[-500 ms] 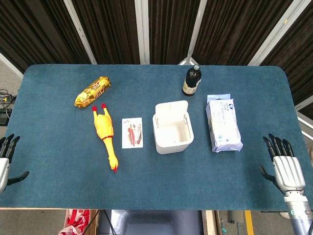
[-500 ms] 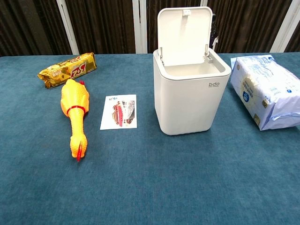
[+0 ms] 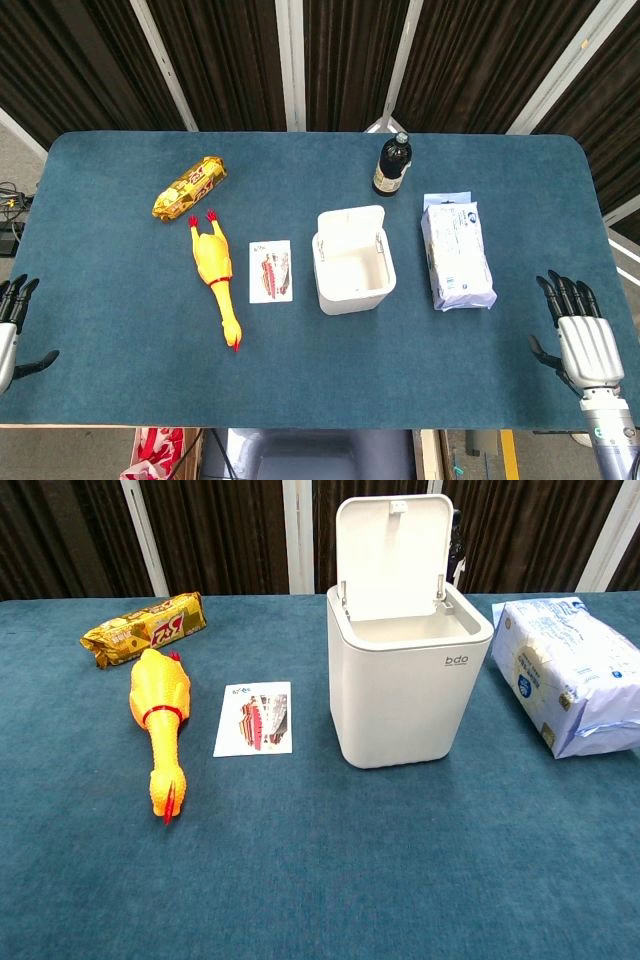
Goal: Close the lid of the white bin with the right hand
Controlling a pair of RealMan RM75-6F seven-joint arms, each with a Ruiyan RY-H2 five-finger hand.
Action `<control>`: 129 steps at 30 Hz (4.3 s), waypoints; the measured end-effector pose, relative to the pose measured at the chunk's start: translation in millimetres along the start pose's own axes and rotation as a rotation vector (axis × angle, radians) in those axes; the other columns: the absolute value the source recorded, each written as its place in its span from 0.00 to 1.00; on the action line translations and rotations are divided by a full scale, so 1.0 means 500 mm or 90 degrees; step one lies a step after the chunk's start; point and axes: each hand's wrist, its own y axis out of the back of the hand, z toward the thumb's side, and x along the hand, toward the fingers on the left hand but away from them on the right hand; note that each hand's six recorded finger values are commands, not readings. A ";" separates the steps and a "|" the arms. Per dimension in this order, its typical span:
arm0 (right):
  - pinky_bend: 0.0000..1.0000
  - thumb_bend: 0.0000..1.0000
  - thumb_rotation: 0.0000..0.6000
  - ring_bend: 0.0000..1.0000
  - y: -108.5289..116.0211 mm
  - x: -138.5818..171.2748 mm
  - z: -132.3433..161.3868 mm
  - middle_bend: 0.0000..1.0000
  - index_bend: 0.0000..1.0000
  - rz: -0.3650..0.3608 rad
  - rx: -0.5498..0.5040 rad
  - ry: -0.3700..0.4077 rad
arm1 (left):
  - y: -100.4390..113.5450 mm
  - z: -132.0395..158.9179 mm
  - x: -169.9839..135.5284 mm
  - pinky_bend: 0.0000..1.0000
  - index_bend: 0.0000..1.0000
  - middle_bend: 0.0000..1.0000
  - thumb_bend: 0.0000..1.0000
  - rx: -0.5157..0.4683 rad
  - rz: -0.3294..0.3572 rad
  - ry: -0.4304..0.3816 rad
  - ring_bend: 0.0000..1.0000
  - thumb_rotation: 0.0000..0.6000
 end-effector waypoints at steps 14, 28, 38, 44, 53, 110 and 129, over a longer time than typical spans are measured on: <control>0.75 0.37 1.00 0.72 0.111 -0.128 0.075 0.59 0.00 0.004 -0.112 0.035 | -0.002 0.002 0.006 0.00 0.00 0.00 0.00 -0.014 -0.011 0.005 0.00 1.00; 0.83 0.71 1.00 0.87 0.189 -0.286 0.220 0.75 0.08 0.066 -0.158 0.084 | -0.006 0.001 0.019 0.00 0.00 0.00 0.00 -0.028 -0.020 0.014 0.00 1.00; 0.84 0.71 1.00 0.87 0.177 -0.349 0.339 0.76 0.20 0.110 -0.117 0.115 | -0.012 0.000 0.030 0.00 0.00 0.00 0.00 -0.051 -0.042 0.013 0.00 1.00; 0.84 0.71 1.00 0.87 0.162 -0.359 0.392 0.75 0.20 0.133 -0.123 0.121 | -0.013 0.000 0.031 0.00 0.00 0.00 0.00 -0.059 -0.049 0.013 0.00 1.00; 0.84 0.71 1.00 0.87 0.146 -0.338 0.457 0.75 0.25 0.163 -0.123 0.148 | -0.013 -0.002 0.030 0.00 0.00 0.00 0.00 -0.062 -0.054 0.015 0.00 1.00; 0.84 0.71 1.00 0.87 0.009 -0.158 0.486 0.75 0.25 0.340 -0.119 0.192 | -0.015 0.008 0.026 0.00 0.00 0.00 0.00 -0.055 -0.057 0.004 0.00 1.00; 0.83 0.71 1.00 0.85 0.075 -0.186 0.467 0.75 0.17 0.251 -0.140 0.181 | -0.013 0.008 0.026 0.00 0.00 0.00 0.00 -0.054 -0.051 0.004 0.00 1.00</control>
